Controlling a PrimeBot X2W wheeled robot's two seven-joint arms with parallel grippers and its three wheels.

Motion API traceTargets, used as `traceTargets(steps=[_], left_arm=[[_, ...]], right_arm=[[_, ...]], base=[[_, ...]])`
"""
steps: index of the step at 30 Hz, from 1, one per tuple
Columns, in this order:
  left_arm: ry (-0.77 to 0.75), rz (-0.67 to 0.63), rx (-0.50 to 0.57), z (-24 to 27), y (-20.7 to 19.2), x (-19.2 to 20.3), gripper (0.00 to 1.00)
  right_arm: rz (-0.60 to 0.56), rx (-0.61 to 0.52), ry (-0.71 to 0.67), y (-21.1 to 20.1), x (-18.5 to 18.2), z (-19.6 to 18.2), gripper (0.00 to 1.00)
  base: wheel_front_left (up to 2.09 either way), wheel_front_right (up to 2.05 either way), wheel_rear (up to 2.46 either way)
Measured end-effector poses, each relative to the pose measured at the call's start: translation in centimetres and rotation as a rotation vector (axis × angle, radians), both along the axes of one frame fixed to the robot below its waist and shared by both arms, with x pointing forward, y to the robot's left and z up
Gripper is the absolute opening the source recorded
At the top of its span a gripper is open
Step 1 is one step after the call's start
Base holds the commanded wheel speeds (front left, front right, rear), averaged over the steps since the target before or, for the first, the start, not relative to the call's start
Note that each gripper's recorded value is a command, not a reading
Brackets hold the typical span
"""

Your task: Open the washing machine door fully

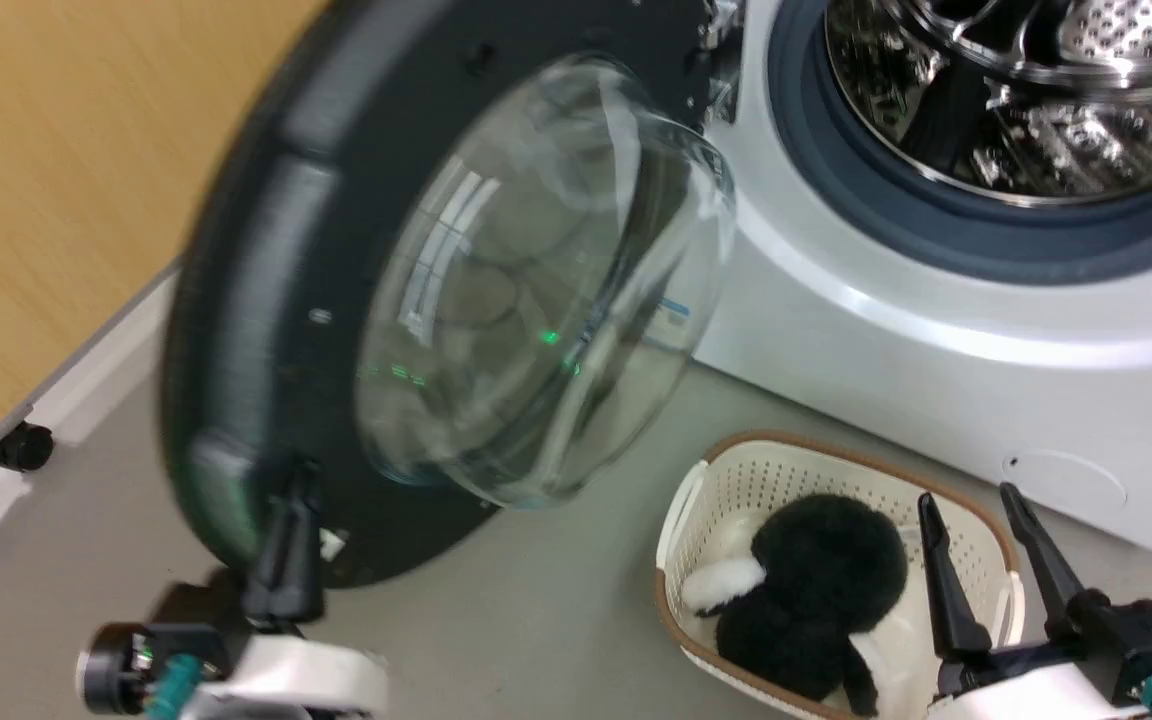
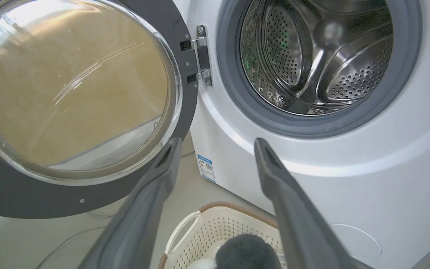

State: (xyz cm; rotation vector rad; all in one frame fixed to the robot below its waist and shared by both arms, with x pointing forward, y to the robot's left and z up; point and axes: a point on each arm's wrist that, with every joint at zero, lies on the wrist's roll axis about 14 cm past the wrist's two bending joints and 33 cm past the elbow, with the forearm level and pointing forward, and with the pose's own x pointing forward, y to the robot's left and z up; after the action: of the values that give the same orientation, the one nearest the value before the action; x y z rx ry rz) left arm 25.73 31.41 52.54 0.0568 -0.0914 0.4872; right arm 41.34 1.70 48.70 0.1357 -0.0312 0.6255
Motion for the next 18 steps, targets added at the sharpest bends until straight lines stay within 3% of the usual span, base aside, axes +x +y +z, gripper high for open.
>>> traceTargets(steps=[18], left_arm=[[-0.028,0.265,-0.021,0.4,9.2,3.3,0.0]], right_arm=[[-0.05,-0.027,0.047,-1.7,3.4,-3.8,1.0]], base=[[0.0,0.0,0.0]])
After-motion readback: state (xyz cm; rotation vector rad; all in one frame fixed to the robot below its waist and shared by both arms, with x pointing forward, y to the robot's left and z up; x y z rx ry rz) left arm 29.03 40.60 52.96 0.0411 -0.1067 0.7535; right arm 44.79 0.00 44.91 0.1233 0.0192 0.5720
